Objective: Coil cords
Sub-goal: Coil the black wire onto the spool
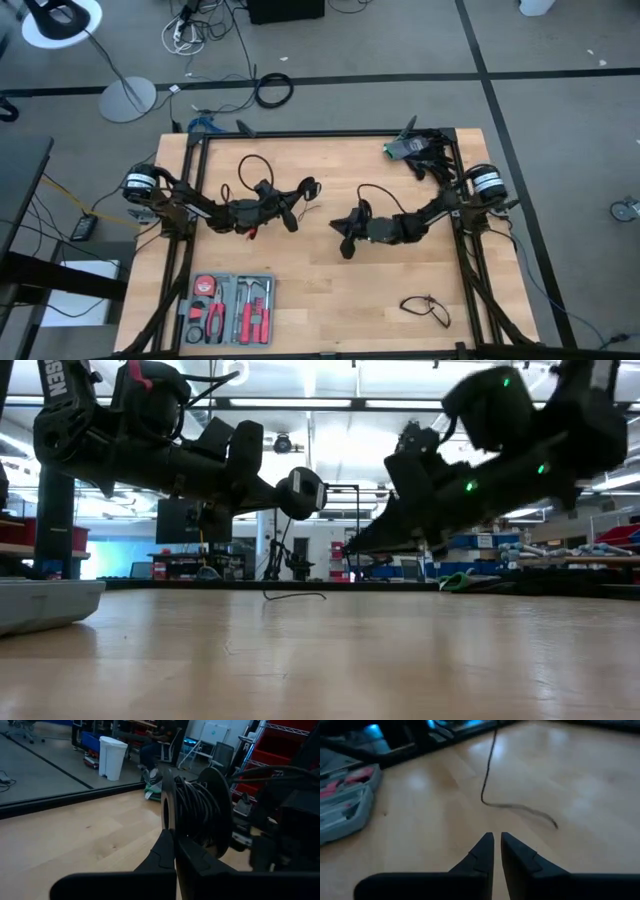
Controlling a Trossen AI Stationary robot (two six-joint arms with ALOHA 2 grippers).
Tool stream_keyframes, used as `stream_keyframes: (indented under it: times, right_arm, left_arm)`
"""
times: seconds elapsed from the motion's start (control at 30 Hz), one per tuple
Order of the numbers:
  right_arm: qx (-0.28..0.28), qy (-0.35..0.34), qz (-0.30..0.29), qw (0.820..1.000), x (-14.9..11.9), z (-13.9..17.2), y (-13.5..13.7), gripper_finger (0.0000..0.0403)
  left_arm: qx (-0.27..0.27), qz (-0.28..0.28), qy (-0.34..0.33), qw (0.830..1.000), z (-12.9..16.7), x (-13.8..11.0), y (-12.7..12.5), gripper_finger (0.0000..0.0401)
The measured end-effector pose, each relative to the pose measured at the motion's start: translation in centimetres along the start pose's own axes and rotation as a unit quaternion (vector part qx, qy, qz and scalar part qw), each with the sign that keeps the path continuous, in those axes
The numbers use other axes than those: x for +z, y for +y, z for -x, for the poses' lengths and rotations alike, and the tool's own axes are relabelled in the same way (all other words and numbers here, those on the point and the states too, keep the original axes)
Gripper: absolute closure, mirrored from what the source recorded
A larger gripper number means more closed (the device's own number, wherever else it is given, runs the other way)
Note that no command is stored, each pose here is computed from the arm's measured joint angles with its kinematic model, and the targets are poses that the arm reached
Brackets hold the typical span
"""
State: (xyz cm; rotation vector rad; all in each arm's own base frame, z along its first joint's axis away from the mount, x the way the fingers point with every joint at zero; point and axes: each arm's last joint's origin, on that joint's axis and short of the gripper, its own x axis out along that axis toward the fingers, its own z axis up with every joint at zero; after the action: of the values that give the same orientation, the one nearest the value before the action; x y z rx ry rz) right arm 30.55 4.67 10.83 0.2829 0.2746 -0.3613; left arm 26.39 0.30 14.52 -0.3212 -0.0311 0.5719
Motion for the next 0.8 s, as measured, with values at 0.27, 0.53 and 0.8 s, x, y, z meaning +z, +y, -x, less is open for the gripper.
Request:
stream_keyframes:
  times: [0.27, 0.53, 0.8]
  right_arm:
    - [0.012, -0.003, 0.155, 0.988, -1.2, -4.5, -1.0, 0.0350]
    - [0.009, -0.025, 0.223, 0.975, -0.7, -7.8, 0.2, 0.0300]
    - [-0.044, -0.018, 0.222, 0.974, -0.5, -8.1, -0.1, 0.0246]
  left_arm:
    - [-0.006, 0.002, -0.001, 1.000, 0.0, 0.1, -0.1, 0.0401]
    - [-0.011, 0.009, -0.010, 1.000, 0.0, 0.3, -0.2, 0.0401]
    - [-0.019, 0.005, -0.007, 1.000, 0.0, 0.3, -0.2, 0.0401]
